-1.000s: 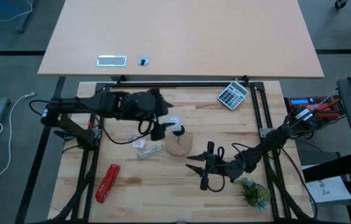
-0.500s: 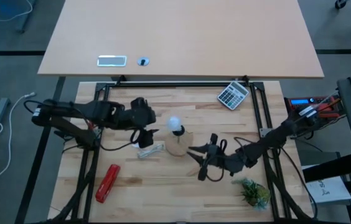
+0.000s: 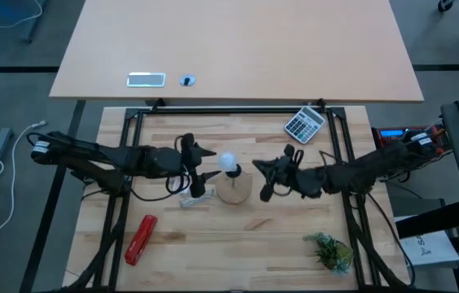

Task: Screw lightbulb
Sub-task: Insert the lightbulb into the brown lamp

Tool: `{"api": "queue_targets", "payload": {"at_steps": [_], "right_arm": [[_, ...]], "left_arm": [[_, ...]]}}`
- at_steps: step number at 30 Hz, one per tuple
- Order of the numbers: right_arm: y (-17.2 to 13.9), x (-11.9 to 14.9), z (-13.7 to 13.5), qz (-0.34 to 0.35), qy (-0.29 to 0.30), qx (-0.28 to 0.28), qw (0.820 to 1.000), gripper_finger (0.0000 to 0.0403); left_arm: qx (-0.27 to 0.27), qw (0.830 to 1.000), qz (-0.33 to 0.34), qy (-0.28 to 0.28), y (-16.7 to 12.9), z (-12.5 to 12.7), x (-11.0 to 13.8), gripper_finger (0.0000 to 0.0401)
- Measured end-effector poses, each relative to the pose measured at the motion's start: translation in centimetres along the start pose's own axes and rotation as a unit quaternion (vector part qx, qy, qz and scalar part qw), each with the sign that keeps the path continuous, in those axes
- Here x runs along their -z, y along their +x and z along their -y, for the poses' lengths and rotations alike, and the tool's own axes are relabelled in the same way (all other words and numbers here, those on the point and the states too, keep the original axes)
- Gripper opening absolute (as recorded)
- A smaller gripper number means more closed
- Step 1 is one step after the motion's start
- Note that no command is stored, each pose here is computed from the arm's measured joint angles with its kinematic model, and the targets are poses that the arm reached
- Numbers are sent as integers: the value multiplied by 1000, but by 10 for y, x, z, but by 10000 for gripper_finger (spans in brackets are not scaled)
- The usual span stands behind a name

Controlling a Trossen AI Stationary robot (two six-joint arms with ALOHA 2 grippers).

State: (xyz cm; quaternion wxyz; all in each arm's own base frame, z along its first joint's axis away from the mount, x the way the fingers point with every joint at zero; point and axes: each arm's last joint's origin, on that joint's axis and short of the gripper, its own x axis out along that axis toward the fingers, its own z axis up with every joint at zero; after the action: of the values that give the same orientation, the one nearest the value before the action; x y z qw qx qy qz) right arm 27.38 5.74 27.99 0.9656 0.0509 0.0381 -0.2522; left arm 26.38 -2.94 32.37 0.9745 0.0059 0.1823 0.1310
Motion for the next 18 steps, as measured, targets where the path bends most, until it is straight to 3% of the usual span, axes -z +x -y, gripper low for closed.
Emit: {"api": "queue_targets", "payload": {"at_steps": [8,18], "right_arm": [[28,-18,16,4,0,-33,999,1],[59,-29,-6,-30,-36,-48,998,0]], "left_arm": [[-2,1000,13,0,9,4,-1,274],[-2,1000,8,17,21,10,-7,275]]}}
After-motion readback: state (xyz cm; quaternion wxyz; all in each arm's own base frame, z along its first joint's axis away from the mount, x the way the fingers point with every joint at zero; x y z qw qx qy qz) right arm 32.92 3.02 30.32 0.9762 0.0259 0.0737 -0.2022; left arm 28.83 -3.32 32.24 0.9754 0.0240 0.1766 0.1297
